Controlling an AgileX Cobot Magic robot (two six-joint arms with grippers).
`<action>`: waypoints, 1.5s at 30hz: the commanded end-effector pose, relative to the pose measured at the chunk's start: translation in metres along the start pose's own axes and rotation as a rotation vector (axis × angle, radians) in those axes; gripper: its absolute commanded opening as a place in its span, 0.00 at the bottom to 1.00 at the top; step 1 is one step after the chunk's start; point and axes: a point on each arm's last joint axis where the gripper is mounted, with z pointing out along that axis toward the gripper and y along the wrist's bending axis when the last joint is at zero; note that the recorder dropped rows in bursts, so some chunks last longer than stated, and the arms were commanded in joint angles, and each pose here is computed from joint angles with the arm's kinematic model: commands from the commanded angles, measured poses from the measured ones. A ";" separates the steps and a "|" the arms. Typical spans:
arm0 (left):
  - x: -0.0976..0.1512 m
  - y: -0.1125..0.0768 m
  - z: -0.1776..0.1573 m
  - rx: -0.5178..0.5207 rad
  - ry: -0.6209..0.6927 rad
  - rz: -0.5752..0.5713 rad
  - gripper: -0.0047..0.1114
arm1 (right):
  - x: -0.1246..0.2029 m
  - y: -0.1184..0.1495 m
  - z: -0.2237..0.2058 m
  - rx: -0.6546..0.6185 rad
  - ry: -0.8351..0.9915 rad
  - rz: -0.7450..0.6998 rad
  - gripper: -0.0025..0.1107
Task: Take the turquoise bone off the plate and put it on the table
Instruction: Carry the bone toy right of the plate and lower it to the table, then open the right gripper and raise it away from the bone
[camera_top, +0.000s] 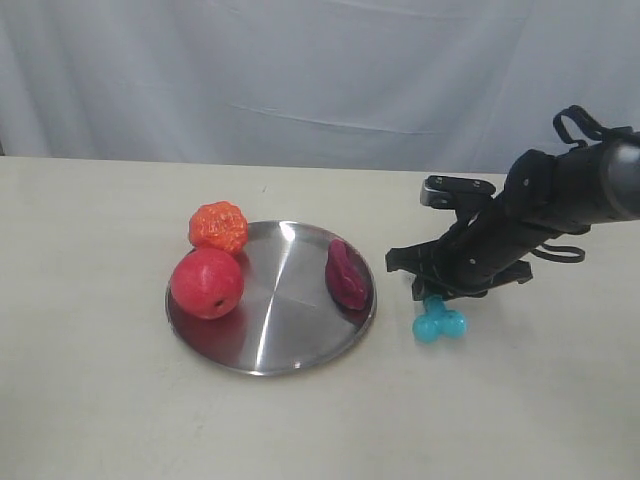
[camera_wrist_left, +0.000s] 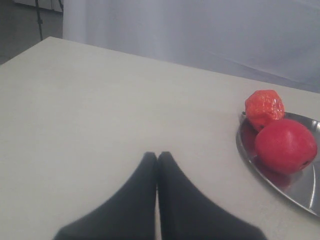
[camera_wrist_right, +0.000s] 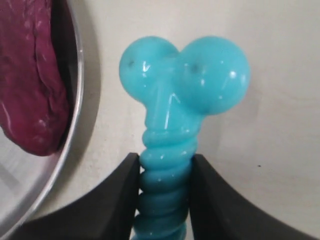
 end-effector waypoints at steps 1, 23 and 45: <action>0.000 0.000 0.000 -0.006 -0.005 0.003 0.04 | -0.002 -0.001 -0.001 0.000 -0.022 -0.012 0.02; 0.000 0.000 0.000 -0.006 -0.005 0.003 0.04 | -0.005 0.000 -0.007 -0.002 -0.043 -0.030 0.49; 0.000 0.000 0.000 -0.006 -0.005 0.003 0.04 | 0.029 0.058 -0.300 -0.113 -0.769 -0.286 0.02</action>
